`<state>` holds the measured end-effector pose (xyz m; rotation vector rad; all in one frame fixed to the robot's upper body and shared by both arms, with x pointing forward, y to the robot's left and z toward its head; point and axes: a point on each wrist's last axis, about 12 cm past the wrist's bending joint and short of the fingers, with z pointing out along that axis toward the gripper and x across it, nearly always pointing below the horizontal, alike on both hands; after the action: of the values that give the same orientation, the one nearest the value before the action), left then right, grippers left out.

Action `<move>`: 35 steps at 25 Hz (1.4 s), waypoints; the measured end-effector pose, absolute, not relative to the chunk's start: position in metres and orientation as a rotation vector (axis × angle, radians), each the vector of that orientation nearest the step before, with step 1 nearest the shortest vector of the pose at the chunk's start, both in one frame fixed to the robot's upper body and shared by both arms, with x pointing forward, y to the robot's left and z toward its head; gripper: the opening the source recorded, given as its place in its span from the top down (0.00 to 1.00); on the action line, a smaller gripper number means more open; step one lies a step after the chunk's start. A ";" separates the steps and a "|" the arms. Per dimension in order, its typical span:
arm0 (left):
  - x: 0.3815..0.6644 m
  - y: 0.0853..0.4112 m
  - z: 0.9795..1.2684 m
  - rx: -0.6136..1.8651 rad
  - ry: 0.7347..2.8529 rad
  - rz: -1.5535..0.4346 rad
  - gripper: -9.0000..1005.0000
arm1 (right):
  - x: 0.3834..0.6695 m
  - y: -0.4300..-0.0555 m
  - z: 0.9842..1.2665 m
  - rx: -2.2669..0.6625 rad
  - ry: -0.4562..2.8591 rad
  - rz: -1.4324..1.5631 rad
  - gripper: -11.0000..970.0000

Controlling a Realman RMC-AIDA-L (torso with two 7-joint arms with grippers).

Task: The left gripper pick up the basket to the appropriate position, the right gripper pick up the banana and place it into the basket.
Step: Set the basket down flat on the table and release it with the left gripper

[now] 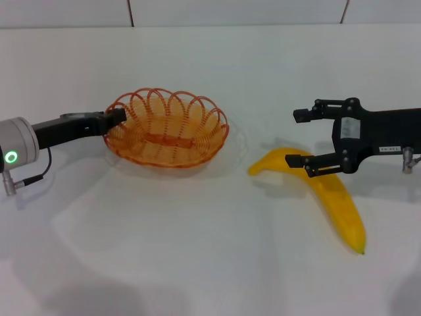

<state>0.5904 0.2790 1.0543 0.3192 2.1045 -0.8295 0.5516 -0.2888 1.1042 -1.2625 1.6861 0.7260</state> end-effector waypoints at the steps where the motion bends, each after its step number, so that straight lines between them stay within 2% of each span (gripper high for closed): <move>1: 0.591 0.279 1.054 0.317 2.105 -0.830 0.89 | 0.552 -0.289 1.104 -1.262 1.686 0.726 0.11; 23: 0.590 0.278 1.053 0.323 2.112 -0.833 0.80 | 0.551 -0.288 1.104 -1.266 1.684 0.737 0.11; 28: 0.589 0.279 1.053 0.325 2.104 -0.827 0.61 | 0.551 -0.287 1.104 -1.266 1.684 0.737 0.11; 35: 0.586 0.286 1.053 0.340 2.067 -0.793 0.44 | 0.551 -0.287 1.104 -1.263 1.687 0.740 0.11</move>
<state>0.5860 0.2859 1.0534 0.3404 2.0673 -0.7929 0.5514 -0.2874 1.1039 -1.2633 1.6866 0.7398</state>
